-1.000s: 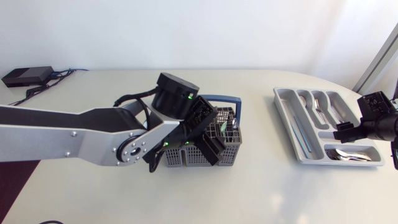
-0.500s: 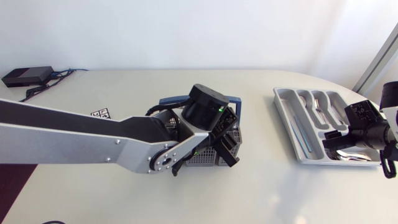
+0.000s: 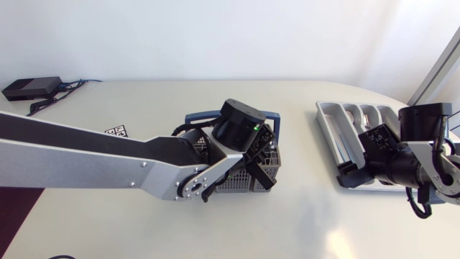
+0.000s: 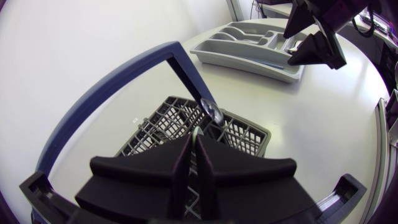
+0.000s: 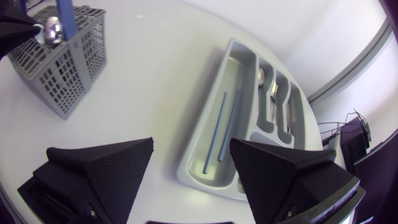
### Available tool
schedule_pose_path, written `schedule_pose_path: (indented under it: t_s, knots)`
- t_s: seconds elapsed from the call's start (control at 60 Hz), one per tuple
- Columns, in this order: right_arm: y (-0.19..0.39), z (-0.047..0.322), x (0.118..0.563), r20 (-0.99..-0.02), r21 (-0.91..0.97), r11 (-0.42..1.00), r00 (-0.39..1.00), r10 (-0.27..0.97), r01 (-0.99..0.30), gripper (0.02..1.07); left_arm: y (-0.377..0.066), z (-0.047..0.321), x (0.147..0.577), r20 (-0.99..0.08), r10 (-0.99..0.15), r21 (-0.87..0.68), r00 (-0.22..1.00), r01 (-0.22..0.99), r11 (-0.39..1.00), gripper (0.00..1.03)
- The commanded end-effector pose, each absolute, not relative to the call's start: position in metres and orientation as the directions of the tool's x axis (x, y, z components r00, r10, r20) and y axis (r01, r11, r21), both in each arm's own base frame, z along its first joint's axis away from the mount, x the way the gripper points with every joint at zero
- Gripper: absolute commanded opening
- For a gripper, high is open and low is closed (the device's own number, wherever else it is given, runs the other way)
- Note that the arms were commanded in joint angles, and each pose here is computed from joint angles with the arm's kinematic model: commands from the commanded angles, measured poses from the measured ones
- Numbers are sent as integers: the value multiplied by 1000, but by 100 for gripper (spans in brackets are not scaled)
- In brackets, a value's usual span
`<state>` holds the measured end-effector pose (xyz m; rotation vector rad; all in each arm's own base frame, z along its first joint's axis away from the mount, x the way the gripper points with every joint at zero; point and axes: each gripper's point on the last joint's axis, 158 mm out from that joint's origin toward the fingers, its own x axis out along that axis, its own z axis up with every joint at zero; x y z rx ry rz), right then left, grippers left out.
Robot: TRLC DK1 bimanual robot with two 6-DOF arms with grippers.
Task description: Transfer all utensils from the basket to the drawer tray.
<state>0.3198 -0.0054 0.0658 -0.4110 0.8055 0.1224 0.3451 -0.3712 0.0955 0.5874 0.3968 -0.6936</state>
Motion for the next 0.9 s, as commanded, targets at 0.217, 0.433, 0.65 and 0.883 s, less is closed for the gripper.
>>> schedule_pose_path:
  t_s: [0.217,0.433,0.65,0.883]
  knots:
    - [74,74,294,-716,-173,865,663,218,-472,91,-368,107,346,-505,-484,392,715,690,609,4]
    - [112,71,276,-722,-104,775,583,372,-623,91,-362,124,345,-476,-489,400,731,675,620,4]
    - [120,63,273,-739,-83,754,548,393,-652,91,-357,148,341,-433,-496,423,753,655,626,4]
    - [127,64,270,-736,-79,739,539,410,-670,91,-354,176,327,-375,-500,478,781,625,617,4]
